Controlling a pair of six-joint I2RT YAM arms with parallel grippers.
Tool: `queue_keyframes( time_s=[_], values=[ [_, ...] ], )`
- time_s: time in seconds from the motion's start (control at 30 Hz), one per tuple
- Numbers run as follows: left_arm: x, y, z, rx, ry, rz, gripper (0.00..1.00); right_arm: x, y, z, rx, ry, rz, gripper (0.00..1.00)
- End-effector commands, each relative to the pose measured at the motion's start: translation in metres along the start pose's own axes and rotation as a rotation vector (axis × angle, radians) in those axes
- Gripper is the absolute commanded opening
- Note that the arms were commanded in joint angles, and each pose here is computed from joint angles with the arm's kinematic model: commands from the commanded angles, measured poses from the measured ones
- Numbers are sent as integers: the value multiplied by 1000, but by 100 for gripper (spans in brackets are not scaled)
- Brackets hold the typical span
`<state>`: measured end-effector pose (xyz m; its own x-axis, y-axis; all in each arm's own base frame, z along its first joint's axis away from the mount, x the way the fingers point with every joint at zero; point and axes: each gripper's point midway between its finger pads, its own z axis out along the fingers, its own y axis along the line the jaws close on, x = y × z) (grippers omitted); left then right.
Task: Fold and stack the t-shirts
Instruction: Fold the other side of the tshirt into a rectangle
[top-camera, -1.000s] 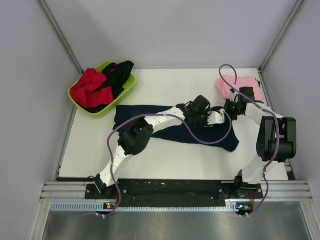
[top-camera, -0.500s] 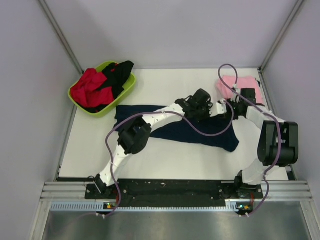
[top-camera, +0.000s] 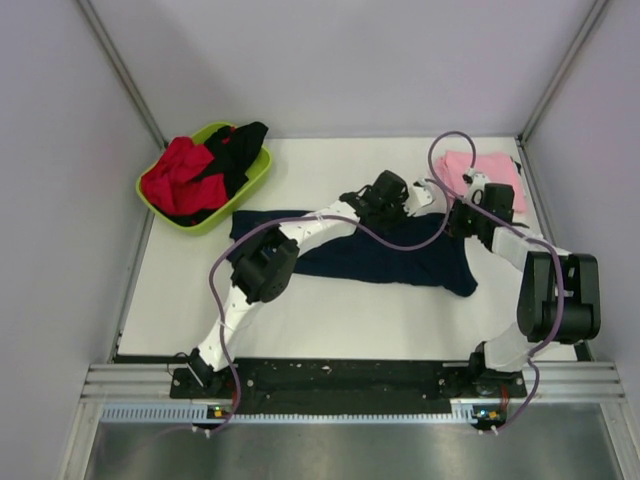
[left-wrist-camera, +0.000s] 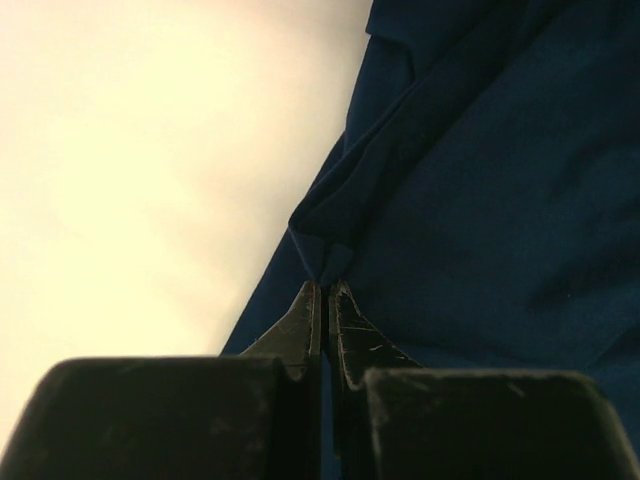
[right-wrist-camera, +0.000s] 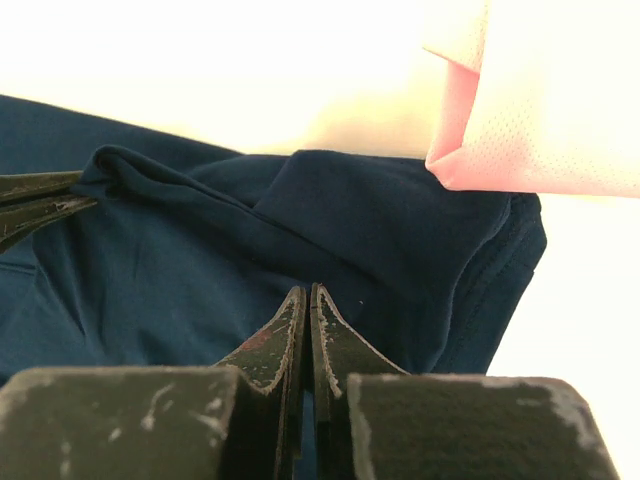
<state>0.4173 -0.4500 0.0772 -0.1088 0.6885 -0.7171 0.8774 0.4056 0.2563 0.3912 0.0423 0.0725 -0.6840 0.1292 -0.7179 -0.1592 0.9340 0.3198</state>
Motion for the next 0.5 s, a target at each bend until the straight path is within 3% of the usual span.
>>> queue_keyframes(
  time_s=[0.0,0.03,0.1,0.2,0.27,0.37,0.47],
  values=[
    [-7,7,2,-40,-30,-32,0,-34,-3,-2,5,-131,-85,0],
    [-5,3,3,-26,-26,-30,0,-33,-6,0,19,-118,-84,0],
    [-1,-1,6,-14,-12,-33,18,-31,-12,2,53,-96,-75,6],
    [2,4,6,-45,5,-33,47,-37,-20,-5,120,-88,-44,33],
    [-2,22,-2,-130,20,-17,51,-42,-22,-18,173,-80,-28,42],
    [-24,52,-27,-225,2,28,60,-54,-27,-45,290,-85,-22,46],
    [-48,70,-67,-253,-25,82,75,-59,-29,-70,361,-108,-12,52]
  ],
)
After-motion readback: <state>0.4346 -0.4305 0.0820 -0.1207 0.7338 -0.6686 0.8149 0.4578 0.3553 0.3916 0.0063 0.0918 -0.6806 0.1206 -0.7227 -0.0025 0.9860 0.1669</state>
